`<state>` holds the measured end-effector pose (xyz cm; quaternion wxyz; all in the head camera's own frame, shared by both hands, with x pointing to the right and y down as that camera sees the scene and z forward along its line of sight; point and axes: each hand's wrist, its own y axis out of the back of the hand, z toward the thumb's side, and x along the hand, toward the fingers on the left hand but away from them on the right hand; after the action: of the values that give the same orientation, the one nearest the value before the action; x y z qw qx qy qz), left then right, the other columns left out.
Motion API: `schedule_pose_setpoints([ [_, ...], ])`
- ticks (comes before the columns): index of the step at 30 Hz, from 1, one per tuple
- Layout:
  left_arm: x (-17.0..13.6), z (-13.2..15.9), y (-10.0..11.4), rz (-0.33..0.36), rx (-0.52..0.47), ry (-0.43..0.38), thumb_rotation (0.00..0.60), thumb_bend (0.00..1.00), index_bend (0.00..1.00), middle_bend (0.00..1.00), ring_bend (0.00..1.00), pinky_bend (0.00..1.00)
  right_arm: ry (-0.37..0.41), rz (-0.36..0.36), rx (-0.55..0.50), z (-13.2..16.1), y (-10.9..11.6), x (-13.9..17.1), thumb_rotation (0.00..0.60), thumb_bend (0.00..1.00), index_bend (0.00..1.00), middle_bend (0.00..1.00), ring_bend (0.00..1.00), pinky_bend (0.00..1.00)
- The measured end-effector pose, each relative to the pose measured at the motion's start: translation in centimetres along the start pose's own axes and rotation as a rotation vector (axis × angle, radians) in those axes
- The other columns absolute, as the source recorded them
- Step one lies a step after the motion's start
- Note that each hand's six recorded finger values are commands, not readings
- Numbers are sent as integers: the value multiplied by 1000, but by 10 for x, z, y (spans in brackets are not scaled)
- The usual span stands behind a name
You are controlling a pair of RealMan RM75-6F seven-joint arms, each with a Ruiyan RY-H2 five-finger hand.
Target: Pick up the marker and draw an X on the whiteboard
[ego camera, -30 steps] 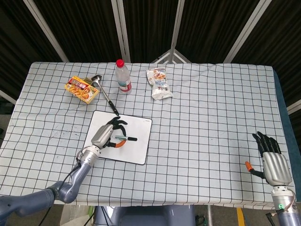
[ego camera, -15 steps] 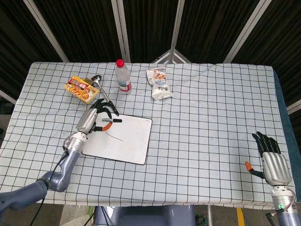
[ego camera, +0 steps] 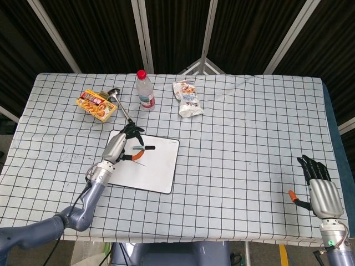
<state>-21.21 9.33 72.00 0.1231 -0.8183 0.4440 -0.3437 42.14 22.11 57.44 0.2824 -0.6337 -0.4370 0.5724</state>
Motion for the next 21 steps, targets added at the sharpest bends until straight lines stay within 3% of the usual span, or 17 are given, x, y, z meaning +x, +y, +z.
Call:
schedule_pose_setpoints([
  [21, 4, 19, -39, -58, -18, -11, 600, 528, 690, 221, 60, 115, 1, 3, -7, 0, 0, 0, 600, 312, 0, 0, 0, 0],
])
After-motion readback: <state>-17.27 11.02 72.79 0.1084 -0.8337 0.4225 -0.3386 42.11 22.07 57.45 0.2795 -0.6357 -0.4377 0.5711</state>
